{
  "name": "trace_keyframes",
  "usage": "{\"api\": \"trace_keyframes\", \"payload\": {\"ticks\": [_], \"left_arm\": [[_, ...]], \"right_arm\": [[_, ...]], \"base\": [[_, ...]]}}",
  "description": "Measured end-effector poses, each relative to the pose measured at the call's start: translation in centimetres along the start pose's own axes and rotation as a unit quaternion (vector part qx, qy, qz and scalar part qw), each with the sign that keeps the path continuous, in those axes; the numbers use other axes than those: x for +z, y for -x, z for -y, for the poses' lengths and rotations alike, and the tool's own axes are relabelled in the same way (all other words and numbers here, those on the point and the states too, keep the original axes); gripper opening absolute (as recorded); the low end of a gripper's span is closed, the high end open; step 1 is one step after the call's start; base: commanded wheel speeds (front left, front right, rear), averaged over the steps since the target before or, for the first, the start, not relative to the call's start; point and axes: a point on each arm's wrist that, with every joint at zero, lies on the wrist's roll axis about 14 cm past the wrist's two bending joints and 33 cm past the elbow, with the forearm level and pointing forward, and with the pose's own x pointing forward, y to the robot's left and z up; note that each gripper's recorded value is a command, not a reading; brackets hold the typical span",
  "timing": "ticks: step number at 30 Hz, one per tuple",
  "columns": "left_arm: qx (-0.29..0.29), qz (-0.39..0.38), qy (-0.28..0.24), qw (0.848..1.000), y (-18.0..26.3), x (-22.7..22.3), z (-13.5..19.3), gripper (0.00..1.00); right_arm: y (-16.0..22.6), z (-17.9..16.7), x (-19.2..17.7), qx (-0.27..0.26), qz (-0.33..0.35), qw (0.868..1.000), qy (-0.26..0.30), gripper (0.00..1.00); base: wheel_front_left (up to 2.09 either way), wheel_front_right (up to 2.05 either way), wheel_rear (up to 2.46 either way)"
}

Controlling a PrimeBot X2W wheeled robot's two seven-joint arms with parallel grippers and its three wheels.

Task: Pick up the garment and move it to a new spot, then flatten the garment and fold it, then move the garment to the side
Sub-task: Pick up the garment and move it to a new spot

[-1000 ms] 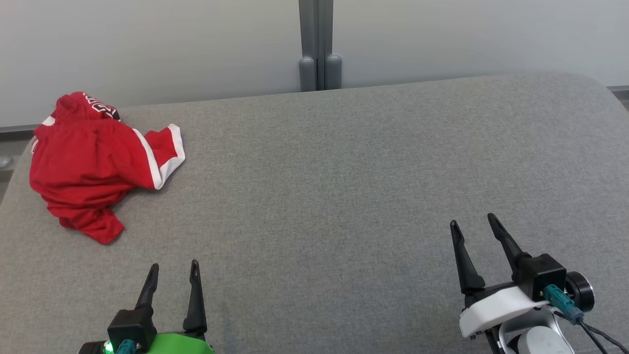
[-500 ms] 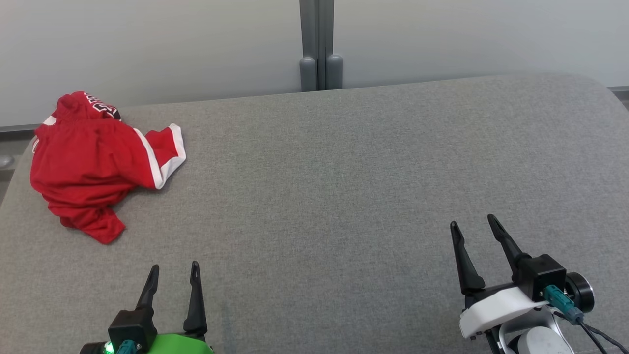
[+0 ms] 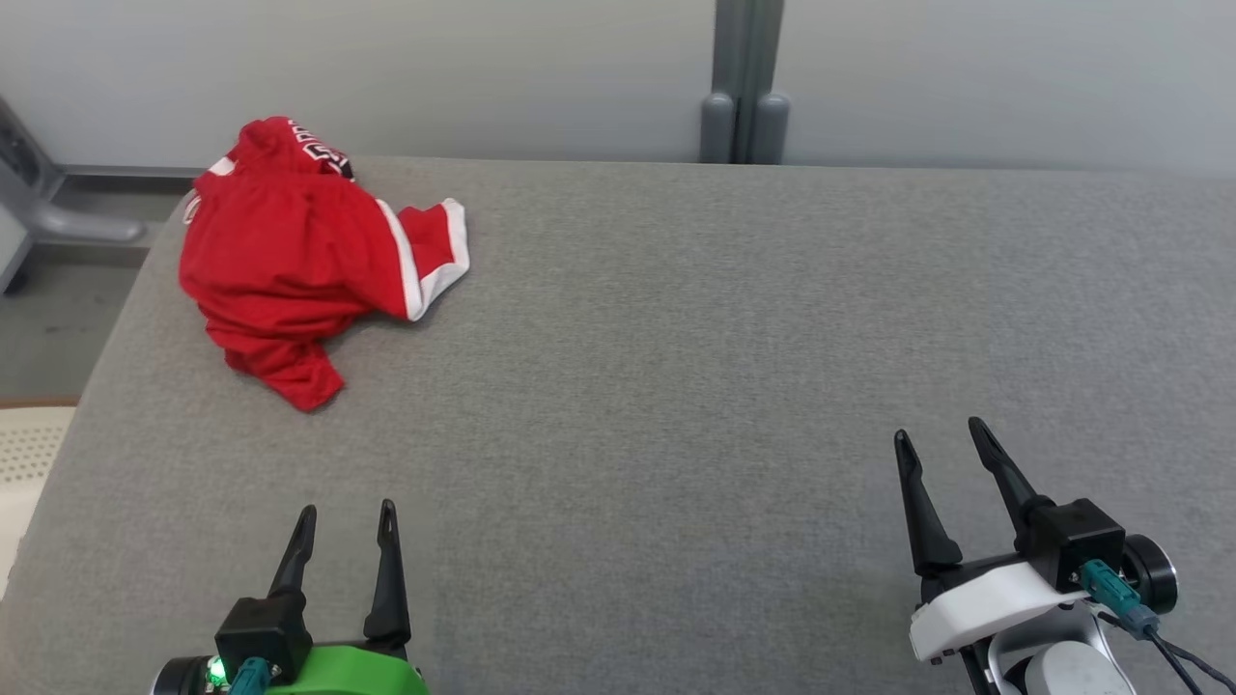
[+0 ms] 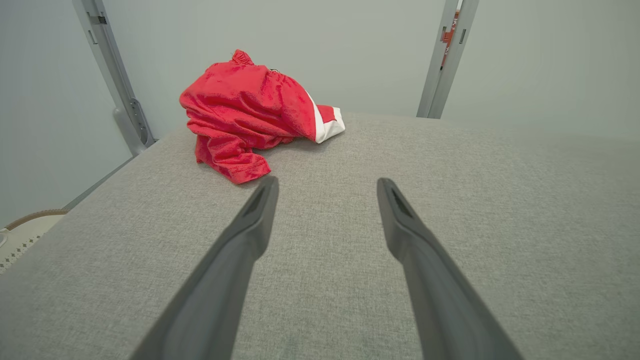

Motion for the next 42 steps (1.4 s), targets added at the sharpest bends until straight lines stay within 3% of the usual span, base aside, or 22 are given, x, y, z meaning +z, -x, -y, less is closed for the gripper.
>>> {"api": "trace_keyframes", "payload": {"ticks": [16,26,30,34,38,42], "left_arm": [[0.14,0.018,0.001,0.99,5.6,1.1,-7.7,1.0],[0.177,0.004,-0.008,0.984,5.9,0.8,-9.1,1.0],[0.176,0.039,-0.039,0.983,4.0,3.5,-10.3,1.0],[0.142,0.089,-0.115,0.979,0.6,8.3,-11.5,1.0],[0.117,0.142,-0.183,0.966,-3.3,13.8,-12.7,1.0],[0.086,0.108,-0.217,0.966,-8.1,15.3,-13.6,1.0]], "right_arm": [[-4.4,-9.8,-1.4,0.148,-0.012,0.989,-0.012,1.0],[-5.6,-11.4,-2.3,0.175,-0.015,0.984,-0.011,1.0],[-6.2,-10.5,-2.5,0.164,-0.012,0.986,-0.003,1.0],[-7.0,-9.6,-2.8,0.155,-0.009,0.988,0.011,1.0],[-7.8,-9.1,-3.0,0.151,-0.002,0.988,0.02,1.0],[-8.6,-8.6,-3.3,0.148,0.003,0.989,0.031,1.0]], "base": [[0.0,0.0,0.0],[0.0,0.0,0.0],[0.0,0.0,0.0],[0.0,0.0,0.0],[0.0,0.0,0.0],[0.0,0.0,0.0]]}}
